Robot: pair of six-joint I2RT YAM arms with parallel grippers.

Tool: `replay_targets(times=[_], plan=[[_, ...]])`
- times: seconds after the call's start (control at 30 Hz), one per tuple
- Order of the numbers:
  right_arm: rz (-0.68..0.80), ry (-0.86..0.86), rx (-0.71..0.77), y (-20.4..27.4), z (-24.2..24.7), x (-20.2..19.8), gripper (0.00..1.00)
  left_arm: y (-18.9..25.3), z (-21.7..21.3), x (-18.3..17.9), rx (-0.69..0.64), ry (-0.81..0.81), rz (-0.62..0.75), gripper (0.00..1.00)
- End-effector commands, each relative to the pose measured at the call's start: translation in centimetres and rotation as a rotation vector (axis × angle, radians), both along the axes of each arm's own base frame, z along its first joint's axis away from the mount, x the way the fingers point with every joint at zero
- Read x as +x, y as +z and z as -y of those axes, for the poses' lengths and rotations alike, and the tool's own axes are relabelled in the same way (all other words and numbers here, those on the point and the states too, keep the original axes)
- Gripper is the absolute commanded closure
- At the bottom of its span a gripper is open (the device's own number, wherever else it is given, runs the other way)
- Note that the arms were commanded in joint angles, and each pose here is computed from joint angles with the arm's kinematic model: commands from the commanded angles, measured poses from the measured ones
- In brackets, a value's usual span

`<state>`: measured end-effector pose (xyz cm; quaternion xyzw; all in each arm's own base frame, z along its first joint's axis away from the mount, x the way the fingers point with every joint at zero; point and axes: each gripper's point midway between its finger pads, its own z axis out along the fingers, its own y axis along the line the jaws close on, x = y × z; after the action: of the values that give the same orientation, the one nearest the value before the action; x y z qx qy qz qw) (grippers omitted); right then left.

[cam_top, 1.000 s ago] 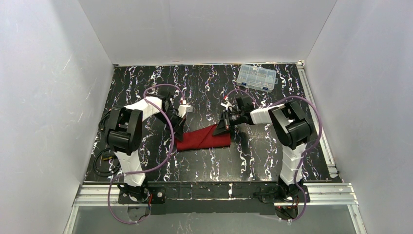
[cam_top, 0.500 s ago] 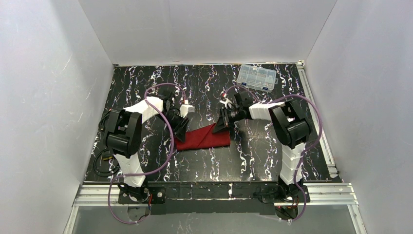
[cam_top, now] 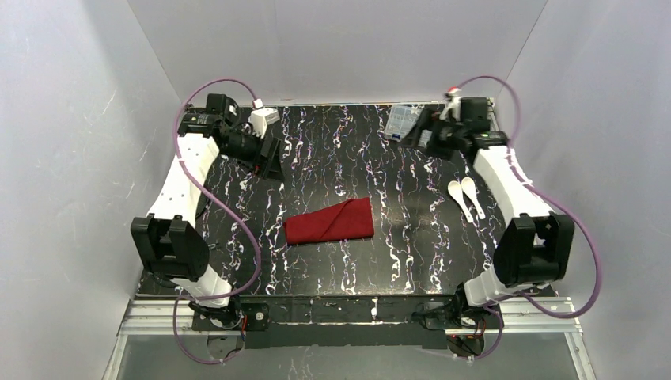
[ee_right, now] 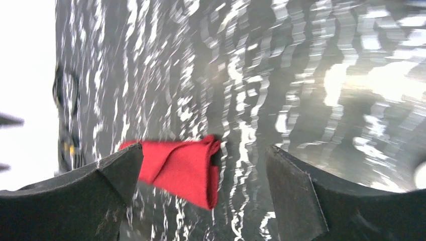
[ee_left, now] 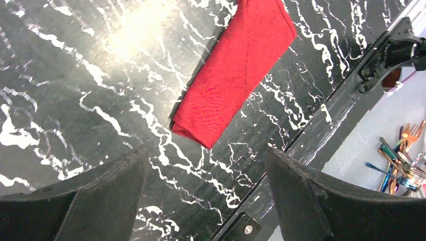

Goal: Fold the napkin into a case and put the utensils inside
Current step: Smooth out the smaller rectangle-folded napkin at the center of the board, then pick up the spoon from the corner of the board.

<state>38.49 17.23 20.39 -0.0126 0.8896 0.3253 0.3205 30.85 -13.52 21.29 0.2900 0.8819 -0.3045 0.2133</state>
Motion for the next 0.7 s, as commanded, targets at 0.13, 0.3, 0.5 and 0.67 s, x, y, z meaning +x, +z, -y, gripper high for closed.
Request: replay_targets(times=[0.13, 0.3, 0.5, 0.67], plan=[[-0.282, -0.535, -0.507, -4.8, 15.1, -0.2, 0.01, 1.0, -5.8, -0.2, 0.107, 0.183, -0.014, 0.03], [-0.252, -0.662, -0.655, -6.0, 18.7, -0.5, 0.01, 1.3, -9.9, 0.4, 0.064, 0.319, -0.037, 0.01], [-0.308, -0.637, -0.694, -9.8, 19.3, -1.0, 0.12, 0.1, -11.3, -1.3, 0.094, 0.345, -0.1, 0.02], [-0.354, -0.642, -0.7, -12.3, 19.3, -1.1, 0.19, 0.6, -11.1, -2.3, 0.096, 0.339, -0.078, 0.01]])
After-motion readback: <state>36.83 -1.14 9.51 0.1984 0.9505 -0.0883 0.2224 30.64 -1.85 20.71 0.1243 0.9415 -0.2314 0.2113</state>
